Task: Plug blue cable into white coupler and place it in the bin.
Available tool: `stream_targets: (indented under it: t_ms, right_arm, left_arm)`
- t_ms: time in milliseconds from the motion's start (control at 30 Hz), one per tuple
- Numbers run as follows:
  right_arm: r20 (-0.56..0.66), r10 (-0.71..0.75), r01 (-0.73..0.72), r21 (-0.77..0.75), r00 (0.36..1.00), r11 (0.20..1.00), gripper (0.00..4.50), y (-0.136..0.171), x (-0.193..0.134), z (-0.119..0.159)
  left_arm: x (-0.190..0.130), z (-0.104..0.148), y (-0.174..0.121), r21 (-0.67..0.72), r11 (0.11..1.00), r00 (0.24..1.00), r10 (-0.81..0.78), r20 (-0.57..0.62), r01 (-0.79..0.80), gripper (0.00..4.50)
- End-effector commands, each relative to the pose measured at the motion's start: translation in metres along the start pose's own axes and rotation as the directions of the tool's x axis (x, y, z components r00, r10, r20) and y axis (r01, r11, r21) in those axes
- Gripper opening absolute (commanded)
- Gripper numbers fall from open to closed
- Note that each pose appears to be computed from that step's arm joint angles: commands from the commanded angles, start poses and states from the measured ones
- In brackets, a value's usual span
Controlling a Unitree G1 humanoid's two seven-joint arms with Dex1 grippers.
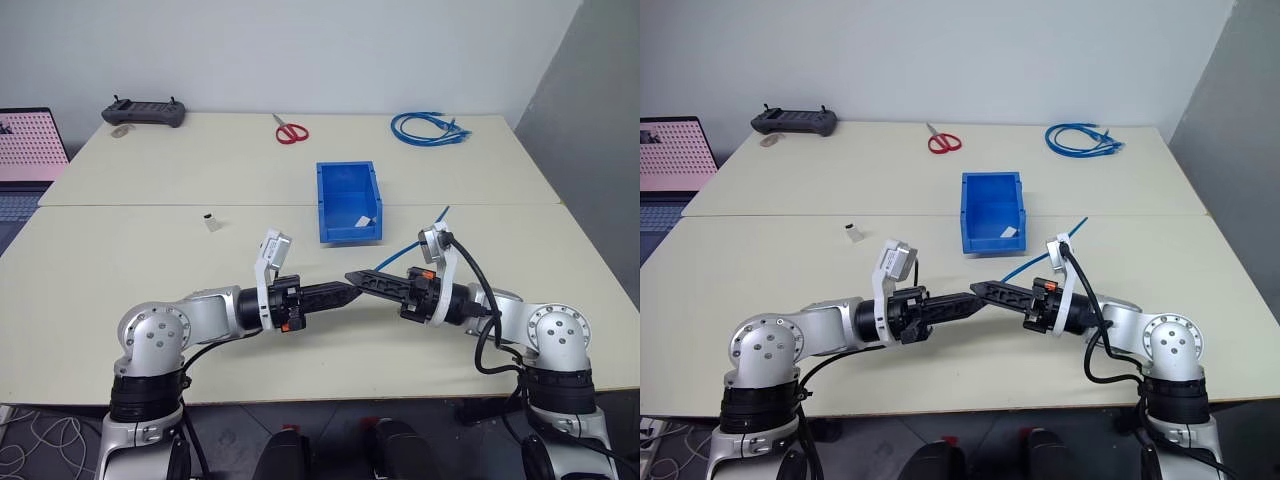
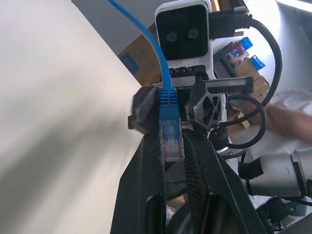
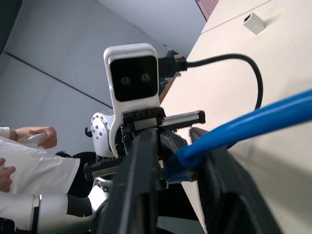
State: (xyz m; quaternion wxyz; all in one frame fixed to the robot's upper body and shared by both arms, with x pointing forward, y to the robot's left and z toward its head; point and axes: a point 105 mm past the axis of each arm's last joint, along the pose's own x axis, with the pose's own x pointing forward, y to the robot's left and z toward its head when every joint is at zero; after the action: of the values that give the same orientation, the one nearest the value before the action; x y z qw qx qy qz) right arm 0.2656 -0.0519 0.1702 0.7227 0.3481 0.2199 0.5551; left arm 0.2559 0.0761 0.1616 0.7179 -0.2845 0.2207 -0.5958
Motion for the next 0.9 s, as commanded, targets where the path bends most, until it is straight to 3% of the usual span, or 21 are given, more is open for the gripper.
stream_targets:
  t_ms: [33, 333, 400, 467, 633, 733, 800, 833, 900]
  right_arm:
    - [0.001, 0.049, -0.049, -0.009, 0.999, 0.999, 0.23, 0.010, -0.004, 0.002]
    - [-0.034, 0.030, -0.031, -0.023, 0.999, 0.999, 0.21, 0.006, -0.009, -0.004]
    - [-0.023, 0.021, -0.022, -0.037, 1.000, 0.999, 0.21, 0.006, -0.006, 0.000]
    - [-0.011, 0.011, -0.011, -0.056, 1.000, 0.998, 0.21, 0.005, -0.004, 0.005]
    - [0.014, -0.046, 0.048, -0.117, 0.999, 0.992, 0.21, -0.004, -0.007, 0.021]
    - [0.049, -0.088, 0.094, -0.140, 0.995, 0.986, 0.21, -0.012, -0.015, 0.033]
    - [0.059, -0.111, 0.119, -0.152, 0.992, 0.981, 0.21, -0.015, -0.021, 0.036]
    - [0.066, -0.118, 0.127, -0.153, 0.991, 0.980, 0.21, -0.016, -0.024, 0.037]
    - [0.082, -0.129, 0.140, -0.154, 0.988, 0.978, 0.21, -0.018, -0.029, 0.040]
  left_arm:
    - [0.000, 0.004, -0.007, 0.032, 0.999, 1.000, -0.024, 0.012, 0.024, 0.24]
    - [0.001, 0.002, -0.008, 0.040, 0.999, 1.000, -0.023, 0.009, 0.023, 0.24]
    - [0.001, 0.000, -0.009, 0.051, 0.998, 1.000, -0.027, -0.004, 0.027, 0.94]
    - [-0.001, -0.004, -0.009, 0.079, 0.997, 0.999, -0.020, -0.040, 0.023, 1.32]
    - [-0.029, -0.045, -0.001, 0.279, 0.959, 0.962, 0.115, -0.248, -0.043, 2.42]
    - [-0.055, -0.054, 0.026, 0.459, 0.867, 0.905, 0.339, -0.257, -0.194, 2.97]
    - [-0.066, -0.048, 0.040, 0.562, 0.769, 0.858, 0.478, -0.190, -0.303, 3.36]
    - [-0.073, -0.037, 0.052, 0.589, 0.689, 0.813, 0.576, -0.090, -0.423, 3.52]
    - [-0.096, -0.010, 0.079, 0.600, 0.413, 0.609, 0.777, 0.161, -0.685, 3.98]
